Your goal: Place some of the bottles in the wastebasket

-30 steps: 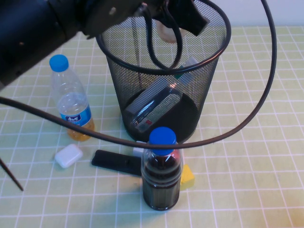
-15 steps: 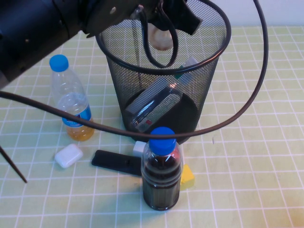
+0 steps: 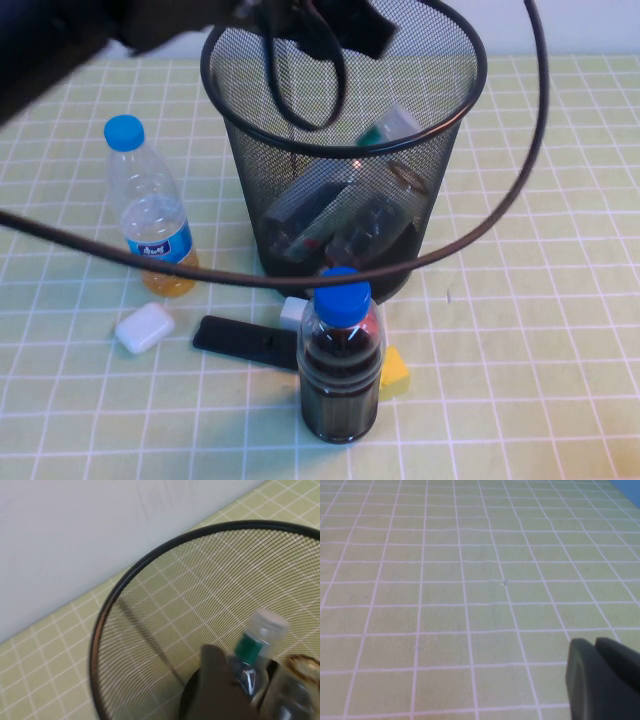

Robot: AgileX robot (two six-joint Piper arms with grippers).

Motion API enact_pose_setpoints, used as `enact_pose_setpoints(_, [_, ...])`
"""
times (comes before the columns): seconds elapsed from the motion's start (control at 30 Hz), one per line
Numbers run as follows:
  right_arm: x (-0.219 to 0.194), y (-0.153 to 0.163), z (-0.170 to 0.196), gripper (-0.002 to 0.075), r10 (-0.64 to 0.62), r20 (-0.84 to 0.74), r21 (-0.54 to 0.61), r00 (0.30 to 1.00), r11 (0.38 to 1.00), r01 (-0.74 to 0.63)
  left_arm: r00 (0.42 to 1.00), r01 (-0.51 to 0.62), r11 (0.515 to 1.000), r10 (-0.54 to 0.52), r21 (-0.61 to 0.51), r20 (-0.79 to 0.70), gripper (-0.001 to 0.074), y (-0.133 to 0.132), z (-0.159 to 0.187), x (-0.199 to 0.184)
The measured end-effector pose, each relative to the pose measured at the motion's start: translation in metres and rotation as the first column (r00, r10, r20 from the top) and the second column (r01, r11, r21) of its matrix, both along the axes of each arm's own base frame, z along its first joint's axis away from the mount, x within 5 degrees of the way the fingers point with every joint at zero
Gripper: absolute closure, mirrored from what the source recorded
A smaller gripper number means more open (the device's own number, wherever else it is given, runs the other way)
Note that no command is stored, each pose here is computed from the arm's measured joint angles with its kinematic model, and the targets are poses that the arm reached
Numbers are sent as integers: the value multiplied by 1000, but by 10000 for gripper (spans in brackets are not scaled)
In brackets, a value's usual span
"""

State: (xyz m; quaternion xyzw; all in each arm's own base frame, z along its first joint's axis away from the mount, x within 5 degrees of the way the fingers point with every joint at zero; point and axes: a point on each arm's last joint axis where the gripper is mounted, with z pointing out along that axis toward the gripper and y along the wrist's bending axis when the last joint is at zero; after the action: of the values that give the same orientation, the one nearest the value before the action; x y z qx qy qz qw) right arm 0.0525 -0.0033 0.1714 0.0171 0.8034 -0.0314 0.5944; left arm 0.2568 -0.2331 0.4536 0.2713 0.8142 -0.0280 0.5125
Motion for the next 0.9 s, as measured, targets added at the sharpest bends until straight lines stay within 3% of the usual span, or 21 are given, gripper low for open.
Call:
enact_pose_setpoints(0.13, [0,0,0,734,0,0,0,1000,1000,0,999,-39,999,39,-11,-6,622,25,20,-19])
enact_pose_setpoints(0.23, [0,0,0,734,0,0,-2,1000,1000,0,998,-62,998,62,-16,-2,704,48,37,-38])
enact_pose_setpoints(0.4, [0,0,0,734,0,0,-2,1000,1000,0,997,-66,993,69,-100,30,734,95,66,-81])
enact_pose_setpoints(0.53, [0,0,0,734,0,0,-2,1000,1000,0,997,-43,985,53,-166,54,736,137,68,-121])
enact_pose_setpoints(0.67, [0,0,0,734,0,0,-2,1000,1000,0,996,-29,969,48,-245,75,736,178,45,-161])
enact_pose_setpoints(0.9, [0,0,0,734,0,0,-2,1000,1000,0,992,37,942,5,-334,123,736,220,-24,-204])
